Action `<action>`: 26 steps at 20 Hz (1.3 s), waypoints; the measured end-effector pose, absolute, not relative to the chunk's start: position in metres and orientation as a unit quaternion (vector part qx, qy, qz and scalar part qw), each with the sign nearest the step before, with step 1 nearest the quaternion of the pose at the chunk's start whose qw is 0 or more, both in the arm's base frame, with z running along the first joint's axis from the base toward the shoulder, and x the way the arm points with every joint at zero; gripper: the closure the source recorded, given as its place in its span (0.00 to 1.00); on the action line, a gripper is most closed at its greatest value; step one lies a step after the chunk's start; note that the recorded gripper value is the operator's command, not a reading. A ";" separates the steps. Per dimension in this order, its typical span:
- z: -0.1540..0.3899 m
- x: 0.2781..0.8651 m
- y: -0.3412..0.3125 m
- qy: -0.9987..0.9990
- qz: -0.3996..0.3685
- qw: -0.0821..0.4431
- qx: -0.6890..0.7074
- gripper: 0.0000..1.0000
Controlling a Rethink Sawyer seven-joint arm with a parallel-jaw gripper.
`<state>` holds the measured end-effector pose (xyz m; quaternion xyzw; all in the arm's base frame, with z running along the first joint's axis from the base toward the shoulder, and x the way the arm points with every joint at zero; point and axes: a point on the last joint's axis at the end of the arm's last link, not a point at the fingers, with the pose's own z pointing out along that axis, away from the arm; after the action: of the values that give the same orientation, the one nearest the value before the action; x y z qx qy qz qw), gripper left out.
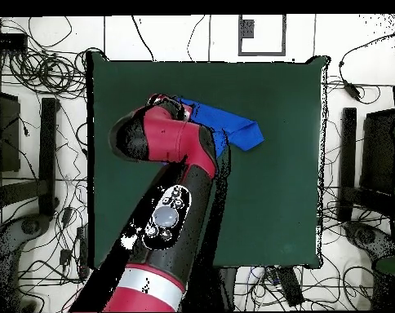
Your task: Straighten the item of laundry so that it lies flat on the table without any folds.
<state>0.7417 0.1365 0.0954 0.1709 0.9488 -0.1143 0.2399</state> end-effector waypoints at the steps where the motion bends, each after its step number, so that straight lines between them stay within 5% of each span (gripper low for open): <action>1: 0.094 0.740 0.136 0.949 -0.113 0.238 0.172 0.00; 26: 0.040 0.703 0.138 0.952 -0.080 0.226 0.188 0.00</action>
<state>0.7025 0.1384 0.0400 0.1883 0.9524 -0.0797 0.2263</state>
